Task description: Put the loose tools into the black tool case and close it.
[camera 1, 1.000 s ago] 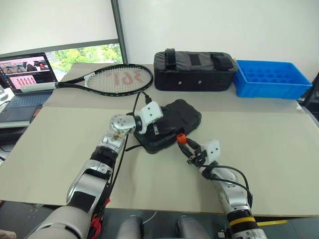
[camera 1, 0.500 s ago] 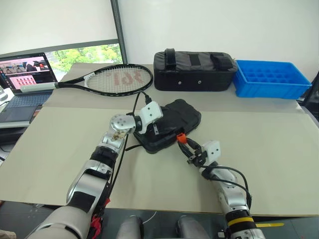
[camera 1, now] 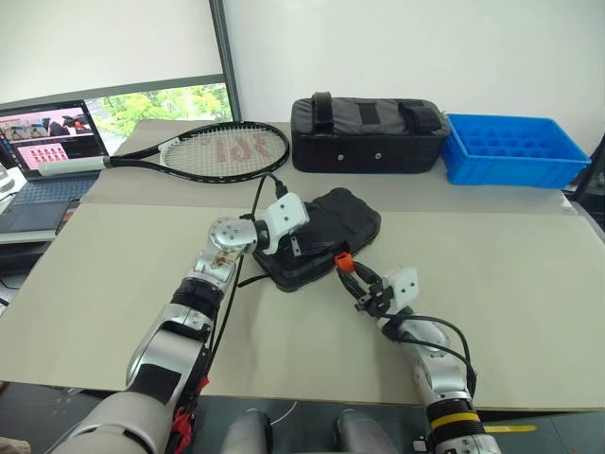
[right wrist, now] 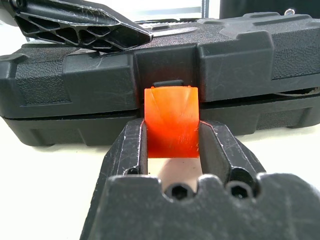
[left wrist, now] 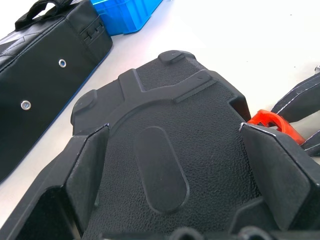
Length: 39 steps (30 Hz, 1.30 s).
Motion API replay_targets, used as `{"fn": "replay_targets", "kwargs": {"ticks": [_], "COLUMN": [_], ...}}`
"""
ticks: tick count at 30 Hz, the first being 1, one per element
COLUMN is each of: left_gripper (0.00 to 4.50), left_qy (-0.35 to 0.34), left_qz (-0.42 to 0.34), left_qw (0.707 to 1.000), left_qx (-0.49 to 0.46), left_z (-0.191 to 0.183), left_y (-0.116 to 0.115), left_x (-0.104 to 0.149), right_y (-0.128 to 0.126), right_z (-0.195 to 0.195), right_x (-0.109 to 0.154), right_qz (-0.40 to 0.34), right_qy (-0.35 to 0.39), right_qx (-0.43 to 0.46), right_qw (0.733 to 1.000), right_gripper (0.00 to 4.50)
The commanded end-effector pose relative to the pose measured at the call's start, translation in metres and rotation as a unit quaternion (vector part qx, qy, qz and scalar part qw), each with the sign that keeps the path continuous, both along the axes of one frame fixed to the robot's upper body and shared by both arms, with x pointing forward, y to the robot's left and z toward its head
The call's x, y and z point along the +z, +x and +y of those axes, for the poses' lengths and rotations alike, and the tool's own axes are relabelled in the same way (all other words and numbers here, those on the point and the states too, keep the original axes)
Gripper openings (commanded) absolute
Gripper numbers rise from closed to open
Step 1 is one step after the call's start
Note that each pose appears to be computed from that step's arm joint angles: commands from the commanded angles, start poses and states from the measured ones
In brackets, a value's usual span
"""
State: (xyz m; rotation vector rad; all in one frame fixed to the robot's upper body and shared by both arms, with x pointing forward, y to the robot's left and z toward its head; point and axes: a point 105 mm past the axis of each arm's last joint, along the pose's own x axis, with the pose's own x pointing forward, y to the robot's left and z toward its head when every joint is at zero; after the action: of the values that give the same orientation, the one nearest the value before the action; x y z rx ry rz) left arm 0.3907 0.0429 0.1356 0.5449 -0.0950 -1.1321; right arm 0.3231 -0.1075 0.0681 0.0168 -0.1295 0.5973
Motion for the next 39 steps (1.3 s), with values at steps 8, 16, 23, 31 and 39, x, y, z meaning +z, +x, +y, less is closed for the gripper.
{"fn": "replay_targets", "kwargs": {"ticks": [8, 16, 23, 31, 39], "left_gripper": [4.5, 4.5, 4.5, 4.5, 4.5], "left_qy": [0.062, 0.062, 0.062, 0.063, 0.061], "left_qz": [0.065, 0.065, 0.066, 0.066, 0.067], "left_qw": [0.996, 0.996, 0.996, 0.996, 0.996], "left_qx": [-0.01, -0.008, -0.008, -0.005, -0.001], "left_z": [0.004, 0.005, 0.004, 0.006, 0.007], "left_y": [-0.014, -0.013, -0.012, -0.012, -0.012], "left_x": [-0.049, -0.049, -0.049, -0.05, -0.051], "right_y": [0.01, 0.011, 0.012, 0.013, 0.01], "right_z": [-0.005, -0.004, -0.003, 0.006, -0.004], "right_x": [0.063, 0.065, 0.065, 0.056, 0.055], "right_qz": [-0.12, -0.122, -0.123, -0.091, -0.086], "right_qy": [0.053, 0.058, 0.057, 0.032, 0.017], "right_qx": [-0.019, -0.021, -0.02, 0.004, -0.008], "right_qw": [0.991, 0.991, 0.991, 0.995, 0.996], "right_gripper": [1.17, 1.17, 1.17, 1.17, 3.39]}}
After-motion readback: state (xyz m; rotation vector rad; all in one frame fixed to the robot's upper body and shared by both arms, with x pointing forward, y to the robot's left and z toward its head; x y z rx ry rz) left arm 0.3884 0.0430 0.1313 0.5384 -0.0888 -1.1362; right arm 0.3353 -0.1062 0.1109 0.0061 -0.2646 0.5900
